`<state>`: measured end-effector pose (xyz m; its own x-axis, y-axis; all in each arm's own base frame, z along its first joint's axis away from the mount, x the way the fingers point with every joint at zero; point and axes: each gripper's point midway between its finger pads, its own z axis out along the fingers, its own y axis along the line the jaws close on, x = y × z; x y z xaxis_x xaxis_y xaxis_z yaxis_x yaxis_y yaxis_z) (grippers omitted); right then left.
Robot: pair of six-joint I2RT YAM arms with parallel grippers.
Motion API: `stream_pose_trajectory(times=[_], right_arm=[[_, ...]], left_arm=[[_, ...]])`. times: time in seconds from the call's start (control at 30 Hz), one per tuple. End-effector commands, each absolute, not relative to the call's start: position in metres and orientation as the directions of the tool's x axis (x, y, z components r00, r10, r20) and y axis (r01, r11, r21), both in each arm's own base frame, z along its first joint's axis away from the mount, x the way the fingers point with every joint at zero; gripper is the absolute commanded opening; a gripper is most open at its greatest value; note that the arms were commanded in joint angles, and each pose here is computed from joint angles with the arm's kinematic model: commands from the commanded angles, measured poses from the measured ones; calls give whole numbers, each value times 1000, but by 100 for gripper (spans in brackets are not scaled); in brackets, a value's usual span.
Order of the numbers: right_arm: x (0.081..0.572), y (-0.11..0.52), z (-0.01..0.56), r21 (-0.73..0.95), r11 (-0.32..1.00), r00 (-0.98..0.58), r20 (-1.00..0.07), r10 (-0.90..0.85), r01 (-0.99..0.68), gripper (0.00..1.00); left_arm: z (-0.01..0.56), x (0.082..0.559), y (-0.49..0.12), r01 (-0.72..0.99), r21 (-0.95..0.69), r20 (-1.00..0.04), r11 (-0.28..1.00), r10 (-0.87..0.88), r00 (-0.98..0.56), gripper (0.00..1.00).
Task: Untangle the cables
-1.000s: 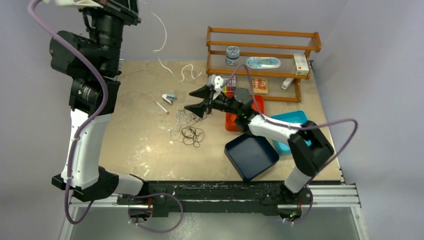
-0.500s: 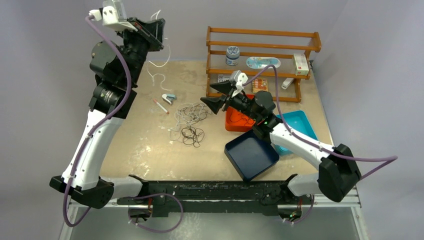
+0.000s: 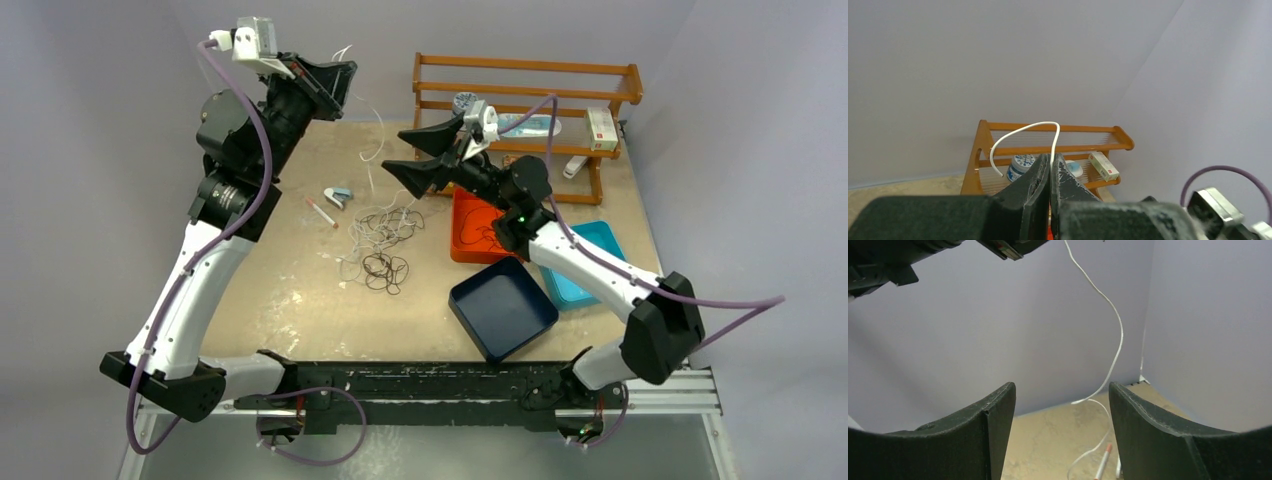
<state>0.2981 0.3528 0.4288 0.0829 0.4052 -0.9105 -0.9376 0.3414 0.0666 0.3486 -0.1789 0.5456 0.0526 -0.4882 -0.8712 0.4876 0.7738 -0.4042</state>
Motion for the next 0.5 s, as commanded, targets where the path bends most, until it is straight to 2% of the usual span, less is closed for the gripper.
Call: stream_pose_trajectory(times=[0.0,0.17,0.47], right_arm=[[297,361,456,113,256,30,-868,496,-960,71],[297,372,462,105,193,8,-862,506,-976,70],[317,384,453,162,184,-51,-868,494,-970,66]], left_arm=[[573,331,-183,573,-392,-840,719,-534,96,0],[567,333,-189,585,-396,-843,708,-532,74,0],[564,336,-197,609,-397,-845,687,-533,50,0]])
